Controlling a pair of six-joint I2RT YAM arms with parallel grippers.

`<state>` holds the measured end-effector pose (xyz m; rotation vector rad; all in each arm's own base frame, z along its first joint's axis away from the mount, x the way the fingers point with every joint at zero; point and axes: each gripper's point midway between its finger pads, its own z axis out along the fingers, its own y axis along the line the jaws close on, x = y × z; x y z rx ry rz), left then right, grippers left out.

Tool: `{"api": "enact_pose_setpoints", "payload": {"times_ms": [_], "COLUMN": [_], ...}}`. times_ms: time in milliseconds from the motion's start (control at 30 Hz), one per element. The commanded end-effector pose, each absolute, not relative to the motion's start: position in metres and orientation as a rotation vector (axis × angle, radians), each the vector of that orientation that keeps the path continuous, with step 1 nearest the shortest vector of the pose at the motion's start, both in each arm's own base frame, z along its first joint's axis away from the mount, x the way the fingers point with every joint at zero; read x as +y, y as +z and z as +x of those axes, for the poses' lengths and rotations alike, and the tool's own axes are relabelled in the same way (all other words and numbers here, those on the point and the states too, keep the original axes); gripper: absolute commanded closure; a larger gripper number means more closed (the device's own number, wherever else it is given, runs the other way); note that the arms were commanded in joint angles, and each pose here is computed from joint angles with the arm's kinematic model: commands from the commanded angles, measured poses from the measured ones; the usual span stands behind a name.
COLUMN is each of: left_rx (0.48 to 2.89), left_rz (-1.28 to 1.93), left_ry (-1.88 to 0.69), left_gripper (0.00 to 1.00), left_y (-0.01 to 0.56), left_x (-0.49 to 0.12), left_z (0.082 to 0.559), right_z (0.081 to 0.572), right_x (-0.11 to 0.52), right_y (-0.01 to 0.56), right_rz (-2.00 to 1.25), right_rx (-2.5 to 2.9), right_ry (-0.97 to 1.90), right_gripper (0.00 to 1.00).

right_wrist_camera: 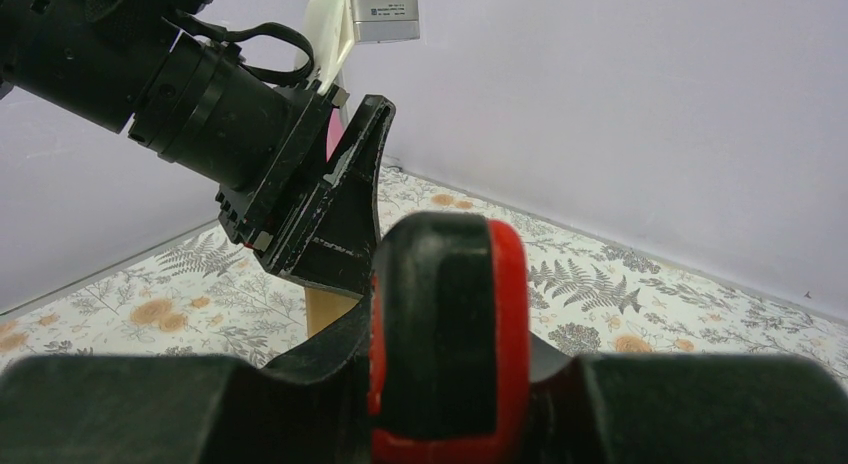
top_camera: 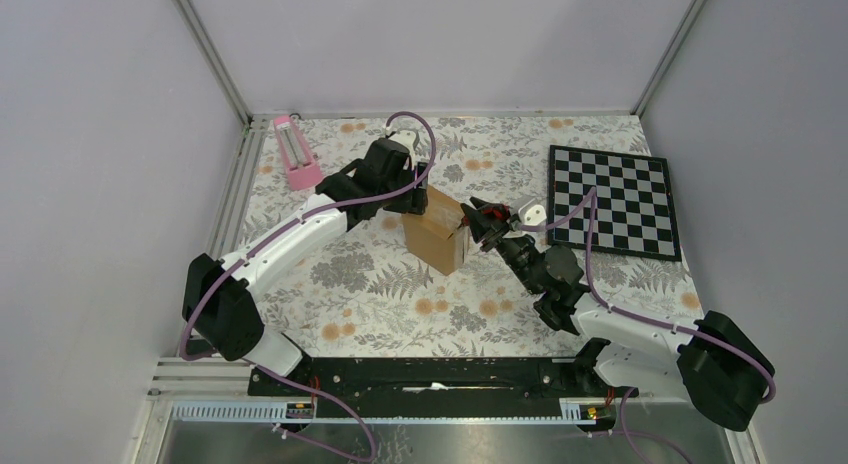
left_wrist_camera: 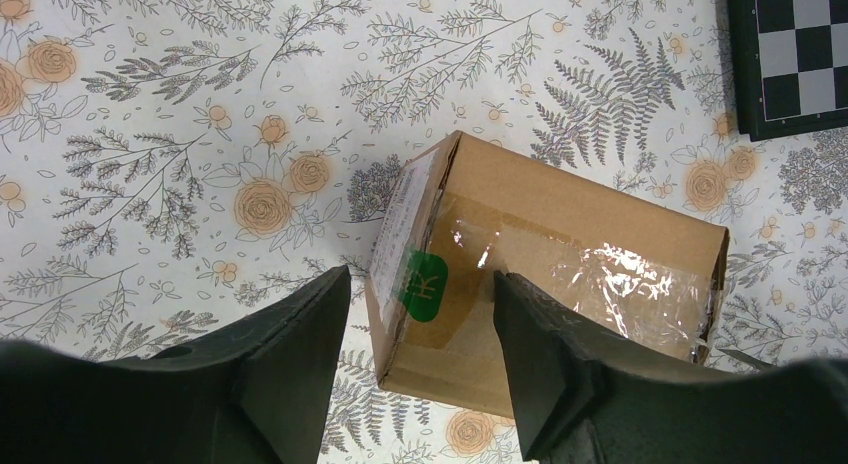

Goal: Unpack the express box

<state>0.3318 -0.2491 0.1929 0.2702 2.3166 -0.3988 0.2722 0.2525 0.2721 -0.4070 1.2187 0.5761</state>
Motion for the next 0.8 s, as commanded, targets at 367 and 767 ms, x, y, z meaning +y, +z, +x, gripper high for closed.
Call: {"api": "enact_pose_setpoints", "payload": {"times_ms": [367,767], "left_rx": [2.397,2.412], "left_rz": [0.323,0.324], "left_ry": [-0.340,-0.335], "left_gripper": [0.39,0.40], "left_y": [0.168,0.163], "left_x": [-0.240,-0.239], "left_z": [0.325,0.326], "right_z": [0.271,0.269], "right_x": [0.252,0.240], "right_y": [0.287,0.256], "right_rz": [-0.345,-0.354], "right_rx": [1.162,1.214], "right_ry": [0.613,0.562], "right_gripper": [1.00,1.00]}}
